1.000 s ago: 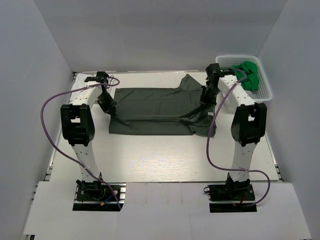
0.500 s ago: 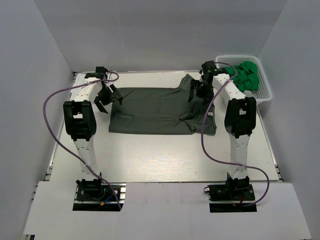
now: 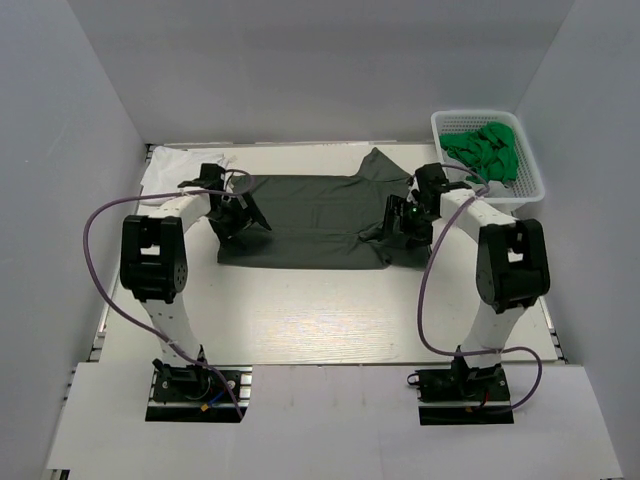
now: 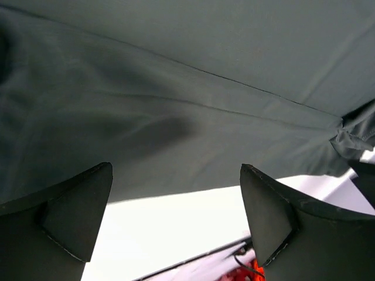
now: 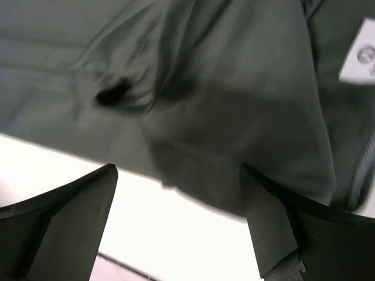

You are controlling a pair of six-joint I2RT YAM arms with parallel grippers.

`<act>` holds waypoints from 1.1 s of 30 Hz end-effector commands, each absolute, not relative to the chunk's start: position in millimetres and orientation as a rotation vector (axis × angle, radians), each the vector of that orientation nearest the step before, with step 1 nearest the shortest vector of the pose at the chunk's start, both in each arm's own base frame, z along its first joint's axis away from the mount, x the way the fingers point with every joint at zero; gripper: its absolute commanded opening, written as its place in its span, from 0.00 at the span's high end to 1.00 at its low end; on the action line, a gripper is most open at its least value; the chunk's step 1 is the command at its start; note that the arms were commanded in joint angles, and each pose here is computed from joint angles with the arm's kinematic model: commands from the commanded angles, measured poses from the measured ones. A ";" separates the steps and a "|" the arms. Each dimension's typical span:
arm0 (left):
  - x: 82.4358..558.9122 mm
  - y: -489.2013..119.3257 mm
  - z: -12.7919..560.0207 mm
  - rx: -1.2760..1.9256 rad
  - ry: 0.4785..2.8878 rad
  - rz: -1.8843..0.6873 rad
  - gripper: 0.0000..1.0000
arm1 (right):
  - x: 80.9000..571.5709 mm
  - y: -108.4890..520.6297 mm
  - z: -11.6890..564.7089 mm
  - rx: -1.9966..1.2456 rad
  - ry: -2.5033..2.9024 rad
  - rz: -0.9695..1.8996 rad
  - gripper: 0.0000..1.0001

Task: Fold and stack the t-shirts
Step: Fold the flattened tshirt in 1/3 of the way

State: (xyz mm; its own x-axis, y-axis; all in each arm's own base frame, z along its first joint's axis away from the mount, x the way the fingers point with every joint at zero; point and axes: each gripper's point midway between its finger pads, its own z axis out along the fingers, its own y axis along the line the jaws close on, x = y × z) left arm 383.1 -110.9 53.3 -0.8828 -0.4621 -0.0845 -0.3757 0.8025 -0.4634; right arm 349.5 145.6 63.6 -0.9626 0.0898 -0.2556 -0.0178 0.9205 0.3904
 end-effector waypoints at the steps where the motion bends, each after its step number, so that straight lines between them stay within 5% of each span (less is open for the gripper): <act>1: 399.0 -127.7 56.9 -0.612 2.722 -0.818 0.00 | 367.1 149.2 48.7 0.097 2.764 0.630 0.10; 8: 358.1 -105.9 16.6 -0.721 2.847 -0.609 0.00 | 311.6 128.5 -2.0 0.264 2.848 0.634 0.10; 19: 248.4 -95.0 27.1 -0.736 2.923 -0.558 0.00 | 193.1 104.3 11.7 0.359 2.844 0.585 0.10; 33: 297.1 -100.1 144.6 -0.539 2.565 -0.670 0.00 | 204.0 138.3 89.6 0.013 2.683 0.782 0.10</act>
State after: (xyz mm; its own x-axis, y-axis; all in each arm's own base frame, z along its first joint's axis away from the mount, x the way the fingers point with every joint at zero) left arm 283.9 -102.9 121.1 -0.8526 -0.4717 -0.2247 -0.3028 0.7966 -0.5233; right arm 201.1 123.4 75.2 -0.9381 0.1675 -0.3032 -0.0019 0.8728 0.4881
